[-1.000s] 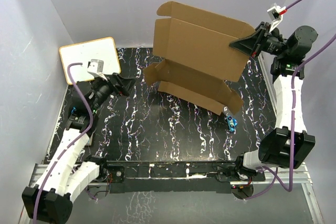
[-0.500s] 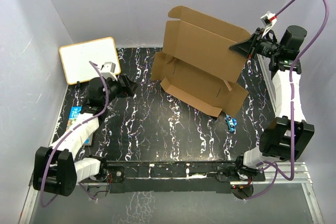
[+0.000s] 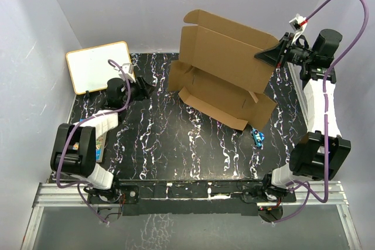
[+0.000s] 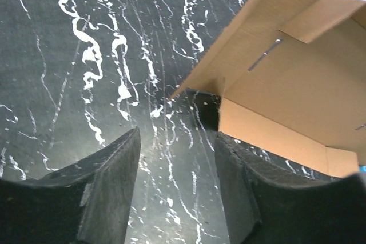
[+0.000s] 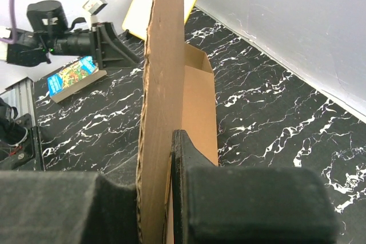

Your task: Fold the paper box

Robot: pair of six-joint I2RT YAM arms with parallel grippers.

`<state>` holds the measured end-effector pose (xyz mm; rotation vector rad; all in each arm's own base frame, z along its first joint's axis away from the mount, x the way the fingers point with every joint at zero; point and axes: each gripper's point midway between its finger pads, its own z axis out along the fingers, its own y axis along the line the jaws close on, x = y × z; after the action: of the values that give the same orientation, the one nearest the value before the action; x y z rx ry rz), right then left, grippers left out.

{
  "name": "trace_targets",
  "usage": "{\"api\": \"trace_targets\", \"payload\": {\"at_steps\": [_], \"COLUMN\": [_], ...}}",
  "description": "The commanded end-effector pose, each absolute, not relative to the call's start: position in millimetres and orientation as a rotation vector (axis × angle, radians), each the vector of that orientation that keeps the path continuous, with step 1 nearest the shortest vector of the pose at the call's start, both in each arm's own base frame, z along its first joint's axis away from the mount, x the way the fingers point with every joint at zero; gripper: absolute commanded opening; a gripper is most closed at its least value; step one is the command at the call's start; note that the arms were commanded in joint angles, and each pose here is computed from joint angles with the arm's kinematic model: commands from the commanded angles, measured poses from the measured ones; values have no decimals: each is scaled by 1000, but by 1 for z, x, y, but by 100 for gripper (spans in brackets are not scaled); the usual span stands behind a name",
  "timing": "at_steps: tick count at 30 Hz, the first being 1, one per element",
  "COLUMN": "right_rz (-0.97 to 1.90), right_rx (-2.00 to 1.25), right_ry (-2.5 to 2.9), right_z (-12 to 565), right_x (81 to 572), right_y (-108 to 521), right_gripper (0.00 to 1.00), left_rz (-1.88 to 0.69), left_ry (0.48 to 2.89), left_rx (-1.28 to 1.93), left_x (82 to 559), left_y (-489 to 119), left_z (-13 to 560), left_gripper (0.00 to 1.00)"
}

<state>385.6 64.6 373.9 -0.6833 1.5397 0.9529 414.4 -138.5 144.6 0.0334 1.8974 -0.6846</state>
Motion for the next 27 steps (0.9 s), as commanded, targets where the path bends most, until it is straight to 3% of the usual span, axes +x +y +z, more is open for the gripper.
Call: {"api": "trace_targets", "payload": {"at_steps": [1,8,18,27], "right_rz": [940,964,959,970], "right_rx": [-783,-793,-784,-781], "right_ry": [1444,1438,1440,1453], "right_z": [397,395,396,389], "right_x": [365,361,366,369], "right_y": [79,85,87,90], "right_gripper": [8,8,8,8], "left_rz": [-693,-676,-901,-976], "left_ry": [1815,1808,1722,1727], "left_rx": [-9,-48,170,348], "left_x": [439,460,493,494], "left_y": [-127,-109,-152,-206], "left_z": [172,165,156,138], "left_gripper": [50,46,45,47]}}
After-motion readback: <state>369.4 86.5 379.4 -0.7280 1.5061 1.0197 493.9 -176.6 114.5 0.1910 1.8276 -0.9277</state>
